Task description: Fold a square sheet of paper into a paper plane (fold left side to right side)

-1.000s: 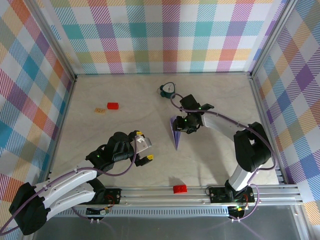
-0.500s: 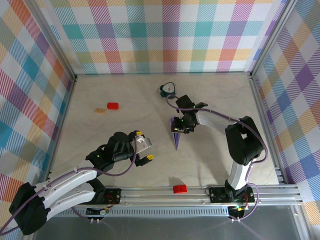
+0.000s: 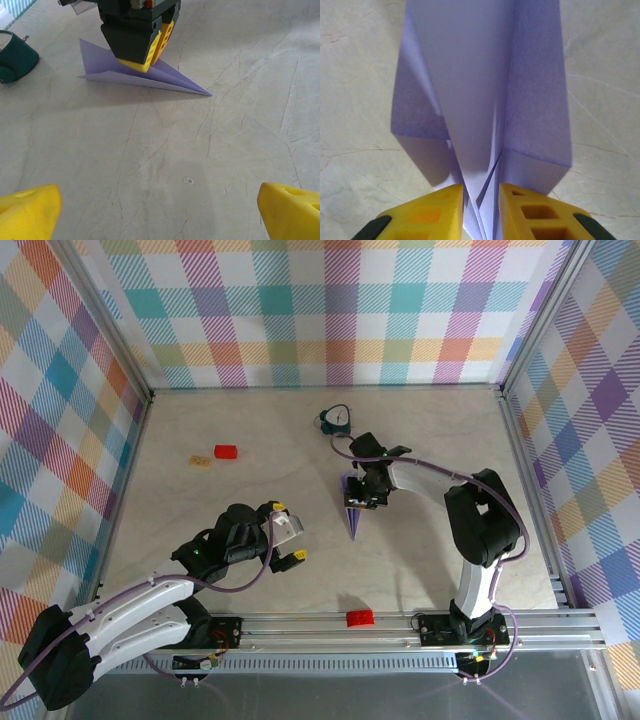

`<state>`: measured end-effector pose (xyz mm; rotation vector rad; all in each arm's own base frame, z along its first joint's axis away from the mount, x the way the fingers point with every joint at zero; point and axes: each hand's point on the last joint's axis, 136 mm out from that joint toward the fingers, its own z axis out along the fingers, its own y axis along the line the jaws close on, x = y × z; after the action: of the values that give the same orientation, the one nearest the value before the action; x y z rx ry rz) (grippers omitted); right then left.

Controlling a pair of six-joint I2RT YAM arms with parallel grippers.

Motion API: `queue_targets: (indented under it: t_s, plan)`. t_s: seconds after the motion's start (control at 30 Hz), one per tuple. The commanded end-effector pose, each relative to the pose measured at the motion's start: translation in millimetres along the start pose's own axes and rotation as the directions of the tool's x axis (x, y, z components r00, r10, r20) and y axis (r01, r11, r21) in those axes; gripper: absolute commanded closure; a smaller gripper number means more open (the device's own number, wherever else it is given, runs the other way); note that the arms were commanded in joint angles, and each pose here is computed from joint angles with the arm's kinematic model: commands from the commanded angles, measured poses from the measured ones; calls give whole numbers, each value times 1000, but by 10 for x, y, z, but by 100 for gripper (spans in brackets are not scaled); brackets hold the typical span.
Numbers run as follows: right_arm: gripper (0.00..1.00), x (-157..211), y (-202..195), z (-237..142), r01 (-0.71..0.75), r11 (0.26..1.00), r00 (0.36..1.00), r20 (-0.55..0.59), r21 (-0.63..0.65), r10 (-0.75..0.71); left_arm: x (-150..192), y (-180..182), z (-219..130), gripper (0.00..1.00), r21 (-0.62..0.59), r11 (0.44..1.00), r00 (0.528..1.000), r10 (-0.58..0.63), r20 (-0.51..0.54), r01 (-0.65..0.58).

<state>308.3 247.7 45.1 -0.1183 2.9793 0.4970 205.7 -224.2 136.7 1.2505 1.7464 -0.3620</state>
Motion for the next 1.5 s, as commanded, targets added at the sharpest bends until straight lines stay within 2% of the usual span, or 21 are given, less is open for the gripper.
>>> queue_targets:
  t_s: [0.0, 0.4, 0.6, 0.8, 1.13, 1.47]
  plan:
    - [75, 10, -1, 29, 18, 1000, 1000, -17, 25, -17, -25, 48, -22, 0, -18, 1000, 1000, 12, 11, -12]
    - [86, 43, -40, 169, 25, 998, 999, -45, 64, -22, -28, 43, -24, 0, -15, 1000, 1000, 12, 12, -11]
    - [88, -3, -3, 129, 30, 998, 999, -21, 55, -28, -24, 44, -23, 0, -15, 1000, 1000, 12, 11, -12]
    - [98, -117, -64, 35, 44, 992, 999, 5, 117, -45, -34, 41, -36, 0, -15, 1000, 1000, 13, 14, -13]
    - [97, -556, -369, -249, 40, 967, 998, 29, 252, -49, -49, 38, -42, 0, -12, 1000, 1000, 13, 19, -13]
    - [96, -910, -491, -110, 10, 964, 1000, -15, 264, -7, -45, 35, -45, 0, -11, 1000, 1000, 13, 18, -13]
